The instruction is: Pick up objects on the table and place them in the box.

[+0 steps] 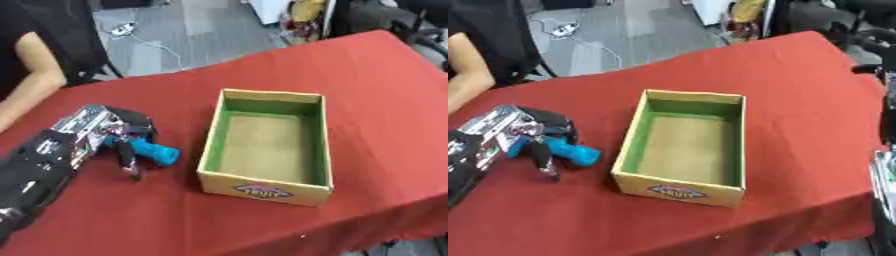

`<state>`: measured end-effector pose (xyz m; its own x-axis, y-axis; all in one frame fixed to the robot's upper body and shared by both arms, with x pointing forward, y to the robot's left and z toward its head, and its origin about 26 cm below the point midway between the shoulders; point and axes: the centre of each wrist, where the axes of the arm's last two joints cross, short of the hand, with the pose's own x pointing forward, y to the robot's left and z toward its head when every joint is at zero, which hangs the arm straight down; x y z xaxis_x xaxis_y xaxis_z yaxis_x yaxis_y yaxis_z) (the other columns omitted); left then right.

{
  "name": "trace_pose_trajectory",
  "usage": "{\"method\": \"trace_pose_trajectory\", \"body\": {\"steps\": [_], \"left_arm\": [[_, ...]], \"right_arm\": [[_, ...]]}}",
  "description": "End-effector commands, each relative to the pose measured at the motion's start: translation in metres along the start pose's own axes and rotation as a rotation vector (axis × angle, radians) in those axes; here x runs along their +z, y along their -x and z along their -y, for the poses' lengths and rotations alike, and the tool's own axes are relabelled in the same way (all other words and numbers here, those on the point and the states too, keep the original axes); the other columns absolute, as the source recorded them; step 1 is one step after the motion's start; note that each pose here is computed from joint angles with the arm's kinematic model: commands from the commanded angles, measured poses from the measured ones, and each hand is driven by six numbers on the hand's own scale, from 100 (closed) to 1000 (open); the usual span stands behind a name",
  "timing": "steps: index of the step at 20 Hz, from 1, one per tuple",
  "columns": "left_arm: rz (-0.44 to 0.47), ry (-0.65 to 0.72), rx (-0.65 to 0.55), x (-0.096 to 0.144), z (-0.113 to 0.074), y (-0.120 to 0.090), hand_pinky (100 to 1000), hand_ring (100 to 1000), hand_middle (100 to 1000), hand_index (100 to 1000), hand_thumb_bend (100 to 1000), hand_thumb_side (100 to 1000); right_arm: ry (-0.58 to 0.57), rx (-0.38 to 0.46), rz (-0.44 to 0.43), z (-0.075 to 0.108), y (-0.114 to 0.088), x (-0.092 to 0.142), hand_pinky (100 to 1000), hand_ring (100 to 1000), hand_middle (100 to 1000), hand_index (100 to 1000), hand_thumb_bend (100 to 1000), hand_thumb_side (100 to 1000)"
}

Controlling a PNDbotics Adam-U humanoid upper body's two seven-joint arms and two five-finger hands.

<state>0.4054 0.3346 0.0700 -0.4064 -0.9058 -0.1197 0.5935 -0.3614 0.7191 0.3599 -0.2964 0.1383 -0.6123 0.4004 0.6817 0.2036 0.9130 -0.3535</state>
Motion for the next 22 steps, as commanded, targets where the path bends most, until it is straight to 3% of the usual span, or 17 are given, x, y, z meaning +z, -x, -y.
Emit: {"method": "trace_pose_trajectory", "body": {"steps": [1, 3, 6, 12, 14, 15, 19, 21, 22], "left_arm": [[-0.025, -0.051, -0.004, 0.0058, -0.0093, 0.0081, 874, 704, 609, 630, 641, 287], [-0.025, -0.083, -0.004, 0.0051, -0.0092, 0.0077, 839, 643, 564, 569, 568, 296], [-0.035, -0.135, -0.01, 0.0046, -0.0092, 0.008, 706, 484, 444, 454, 392, 322], [-0.059, -0.26, -0.019, 0.0049, -0.0086, 0.0106, 562, 332, 294, 320, 100, 369], [-0.064, -0.296, -0.019, 0.0049, -0.0079, 0.0115, 533, 294, 257, 286, 100, 402], [-0.067, -0.314, -0.017, 0.0049, -0.0074, 0.012, 498, 248, 219, 249, 100, 467], [-0.083, -0.371, -0.004, 0.0049, -0.0059, 0.0144, 425, 142, 112, 168, 100, 477], [-0.09, -0.371, 0.003, 0.0043, -0.0037, 0.0156, 382, 100, 100, 135, 100, 458], [-0.093, -0.363, 0.008, 0.0039, -0.0027, 0.0163, 404, 116, 100, 151, 100, 466]], "right_arm": [[0.003, 0.001, 0.04, 0.0024, -0.0083, -0.0087, 600, 801, 829, 986, 456, 971], [0.002, 0.001, 0.04, 0.0022, -0.0084, -0.0088, 600, 801, 829, 986, 456, 971], [0.003, 0.001, 0.041, 0.0023, -0.0085, -0.0089, 601, 801, 829, 986, 456, 971], [0.005, 0.001, 0.041, 0.0025, -0.0086, -0.009, 601, 801, 829, 986, 457, 972], [0.006, 0.002, 0.041, 0.0028, -0.0086, -0.009, 601, 801, 829, 986, 456, 972], [0.006, 0.003, 0.04, 0.0029, -0.0085, -0.0089, 600, 801, 829, 986, 457, 972], [0.006, 0.004, 0.039, 0.0031, -0.0084, -0.0088, 600, 801, 829, 986, 457, 972], [0.007, 0.004, 0.039, 0.0033, -0.0083, -0.0087, 600, 801, 829, 986, 457, 972], [0.007, 0.004, 0.039, 0.0033, -0.0082, -0.0087, 600, 801, 829, 987, 457, 972]]}}
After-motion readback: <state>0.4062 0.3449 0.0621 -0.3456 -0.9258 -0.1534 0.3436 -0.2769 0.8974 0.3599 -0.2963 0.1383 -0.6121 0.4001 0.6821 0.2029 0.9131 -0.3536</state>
